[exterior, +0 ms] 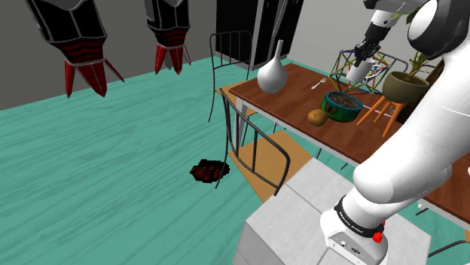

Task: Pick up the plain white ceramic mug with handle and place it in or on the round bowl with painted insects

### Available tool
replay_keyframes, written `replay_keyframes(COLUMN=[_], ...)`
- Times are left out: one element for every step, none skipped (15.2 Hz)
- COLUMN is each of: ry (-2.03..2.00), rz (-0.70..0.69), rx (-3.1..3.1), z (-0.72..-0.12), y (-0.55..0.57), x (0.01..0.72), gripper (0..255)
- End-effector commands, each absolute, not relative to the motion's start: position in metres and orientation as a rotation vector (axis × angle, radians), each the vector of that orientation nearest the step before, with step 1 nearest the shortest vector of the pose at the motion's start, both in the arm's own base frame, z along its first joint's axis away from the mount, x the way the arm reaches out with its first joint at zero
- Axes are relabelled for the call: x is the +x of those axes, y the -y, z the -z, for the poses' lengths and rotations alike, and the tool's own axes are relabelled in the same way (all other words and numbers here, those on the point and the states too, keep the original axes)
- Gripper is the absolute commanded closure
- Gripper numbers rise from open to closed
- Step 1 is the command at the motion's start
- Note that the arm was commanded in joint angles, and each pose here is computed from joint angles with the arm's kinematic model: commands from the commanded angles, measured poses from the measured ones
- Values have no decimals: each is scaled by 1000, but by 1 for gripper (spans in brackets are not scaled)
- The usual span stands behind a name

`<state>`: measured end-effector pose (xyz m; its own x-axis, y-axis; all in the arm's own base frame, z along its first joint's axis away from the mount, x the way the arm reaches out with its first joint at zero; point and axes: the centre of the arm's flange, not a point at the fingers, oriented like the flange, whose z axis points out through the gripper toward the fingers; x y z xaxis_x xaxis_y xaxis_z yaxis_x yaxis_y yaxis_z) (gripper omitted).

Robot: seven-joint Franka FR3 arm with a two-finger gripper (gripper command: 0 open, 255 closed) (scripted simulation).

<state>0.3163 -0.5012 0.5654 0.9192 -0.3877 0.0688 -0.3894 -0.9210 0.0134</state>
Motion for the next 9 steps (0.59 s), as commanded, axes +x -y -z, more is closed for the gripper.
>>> replay_keyframes(ry=[615,615,615,615,615,615,615,615,615], rz=[-101,-101,-101,-101,-101,-101,-101,-101,-101], rx=[3053,3053,3053,3053,3053,3053,3053,3053,3053], z=[-570,-565,-559,-554,-549,-544,-538,-533,-528], y=[509,509,509,509,509,509,509,509,509], x=[296,296,296,296,296,296,296,296,296], gripper=[255,255,255,255,255,255,255,255,255])
